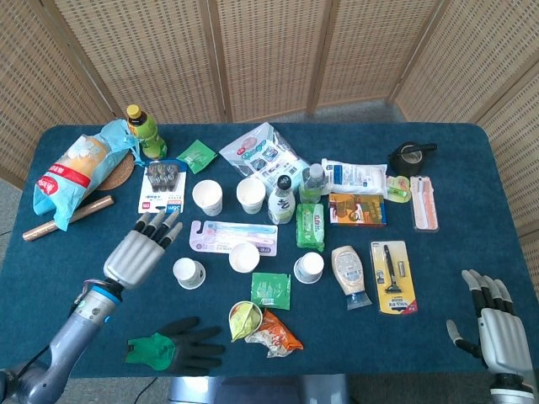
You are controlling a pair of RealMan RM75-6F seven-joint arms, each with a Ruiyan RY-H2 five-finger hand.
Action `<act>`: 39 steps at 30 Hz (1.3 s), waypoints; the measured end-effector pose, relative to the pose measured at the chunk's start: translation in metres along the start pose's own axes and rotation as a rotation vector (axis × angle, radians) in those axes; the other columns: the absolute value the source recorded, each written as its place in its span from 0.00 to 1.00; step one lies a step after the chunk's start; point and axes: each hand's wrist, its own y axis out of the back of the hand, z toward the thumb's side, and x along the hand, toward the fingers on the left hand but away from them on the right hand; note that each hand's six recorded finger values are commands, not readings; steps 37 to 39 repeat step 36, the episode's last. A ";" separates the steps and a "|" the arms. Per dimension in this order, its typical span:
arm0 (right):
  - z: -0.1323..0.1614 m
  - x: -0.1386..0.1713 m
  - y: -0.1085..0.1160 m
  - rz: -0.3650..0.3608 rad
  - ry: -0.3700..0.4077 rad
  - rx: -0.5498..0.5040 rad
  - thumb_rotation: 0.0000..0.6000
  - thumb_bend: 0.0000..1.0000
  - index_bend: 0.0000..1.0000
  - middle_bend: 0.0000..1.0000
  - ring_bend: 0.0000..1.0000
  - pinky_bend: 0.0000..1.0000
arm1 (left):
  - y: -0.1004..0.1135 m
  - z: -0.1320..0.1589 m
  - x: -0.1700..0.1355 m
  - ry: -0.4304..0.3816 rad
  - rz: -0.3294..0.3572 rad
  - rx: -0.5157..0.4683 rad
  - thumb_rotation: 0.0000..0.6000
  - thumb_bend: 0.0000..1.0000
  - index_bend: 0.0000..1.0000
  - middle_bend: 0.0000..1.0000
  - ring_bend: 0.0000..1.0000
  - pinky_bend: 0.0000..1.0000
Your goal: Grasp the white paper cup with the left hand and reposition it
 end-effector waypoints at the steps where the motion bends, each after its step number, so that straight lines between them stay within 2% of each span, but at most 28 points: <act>1: 0.000 -0.002 0.000 0.000 0.000 0.003 1.00 0.39 0.00 0.02 0.00 0.00 | -0.002 -0.005 -0.003 0.017 -0.004 -0.042 1.00 0.39 0.00 0.00 0.02 0.19; 8: -0.006 -0.015 -0.002 0.001 -0.013 0.019 1.00 0.39 0.00 0.02 0.00 0.00 | -0.019 -0.040 -0.033 0.135 -0.041 -0.381 1.00 0.39 0.00 0.03 0.04 0.20; 11: -0.008 -0.019 -0.003 0.003 -0.020 0.026 1.00 0.39 0.00 0.02 0.00 0.00 | -0.027 -0.059 -0.055 0.195 -0.040 -0.484 1.00 0.39 0.00 0.04 0.05 0.20; 17: -0.007 -0.025 -0.003 0.002 -0.014 0.035 1.00 0.39 0.00 0.02 0.00 0.00 | -0.040 -0.085 -0.100 0.295 -0.014 -0.622 1.00 0.39 0.00 0.06 0.05 0.20; 21: -0.006 -0.025 -0.001 -0.004 0.001 0.028 1.00 0.39 0.00 0.02 0.00 0.00 | -0.045 -0.095 -0.128 0.336 0.005 -0.664 1.00 0.39 0.00 0.06 0.05 0.19; 26: -0.006 -0.023 -0.001 -0.002 0.008 0.028 1.00 0.39 0.00 0.02 0.00 0.00 | -0.043 -0.098 -0.145 0.341 0.036 -0.669 1.00 0.39 0.00 0.06 0.05 0.19; 39: -0.006 -0.019 -0.003 0.001 0.010 0.020 1.00 0.39 0.00 0.02 0.00 0.00 | -0.045 -0.099 -0.146 0.339 0.033 -0.673 1.00 0.39 0.00 0.06 0.05 0.17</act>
